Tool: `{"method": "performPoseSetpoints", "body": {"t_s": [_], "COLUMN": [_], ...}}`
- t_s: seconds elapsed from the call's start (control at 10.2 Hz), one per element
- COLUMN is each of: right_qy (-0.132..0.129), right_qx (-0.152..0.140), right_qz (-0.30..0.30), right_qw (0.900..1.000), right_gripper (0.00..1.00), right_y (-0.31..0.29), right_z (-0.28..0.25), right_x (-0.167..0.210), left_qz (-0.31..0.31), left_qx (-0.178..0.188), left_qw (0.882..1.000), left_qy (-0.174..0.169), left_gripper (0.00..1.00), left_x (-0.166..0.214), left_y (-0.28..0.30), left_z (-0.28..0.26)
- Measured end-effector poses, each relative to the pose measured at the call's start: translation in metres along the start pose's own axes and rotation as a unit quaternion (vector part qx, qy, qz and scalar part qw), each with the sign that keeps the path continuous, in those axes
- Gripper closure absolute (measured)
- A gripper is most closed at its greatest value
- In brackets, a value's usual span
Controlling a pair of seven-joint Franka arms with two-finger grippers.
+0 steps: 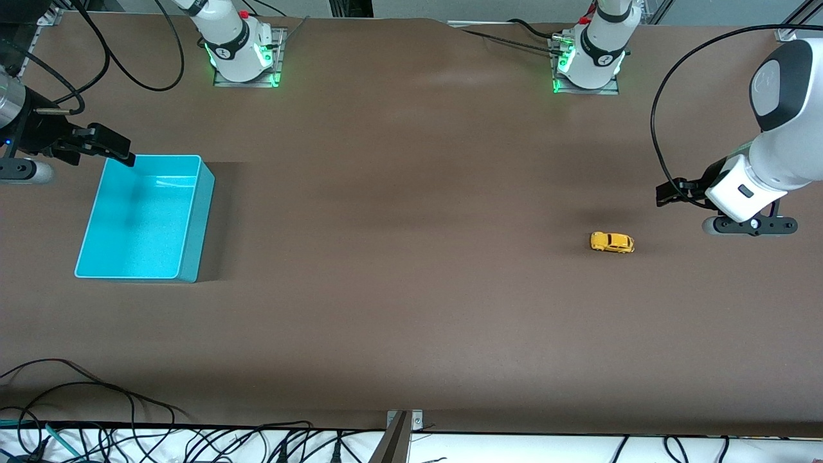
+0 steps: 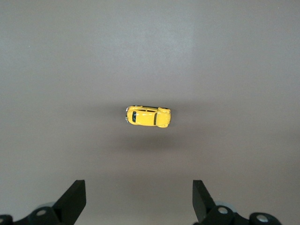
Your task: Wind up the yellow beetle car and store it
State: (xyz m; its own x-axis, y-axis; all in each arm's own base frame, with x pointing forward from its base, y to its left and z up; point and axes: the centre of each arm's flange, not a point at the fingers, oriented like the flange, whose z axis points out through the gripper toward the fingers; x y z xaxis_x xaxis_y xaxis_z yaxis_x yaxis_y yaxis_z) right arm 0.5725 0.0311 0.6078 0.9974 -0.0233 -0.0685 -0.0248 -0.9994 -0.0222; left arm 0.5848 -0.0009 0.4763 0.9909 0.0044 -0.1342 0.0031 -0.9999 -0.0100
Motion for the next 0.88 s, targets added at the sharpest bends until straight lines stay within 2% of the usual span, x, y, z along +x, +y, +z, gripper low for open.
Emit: {"method": "performPoseSetpoints", "body": {"t_s": [0.88], "right_qy": [0.006], "right_qx": [0.0], "right_qz": [-0.011], "right_qw": [1.0], "right_gripper": [0.0], "right_y": [-0.0001], "right_z": [-0.0009], "right_x": [0.0016], "left_qz": [0.0], "left_qx": [0.0], "left_qw": [1.0], "left_qy": [-0.009], "left_gripper": [0.0], "left_x": [-0.002], "left_y": [0.0], "left_z": [0.0016]}}
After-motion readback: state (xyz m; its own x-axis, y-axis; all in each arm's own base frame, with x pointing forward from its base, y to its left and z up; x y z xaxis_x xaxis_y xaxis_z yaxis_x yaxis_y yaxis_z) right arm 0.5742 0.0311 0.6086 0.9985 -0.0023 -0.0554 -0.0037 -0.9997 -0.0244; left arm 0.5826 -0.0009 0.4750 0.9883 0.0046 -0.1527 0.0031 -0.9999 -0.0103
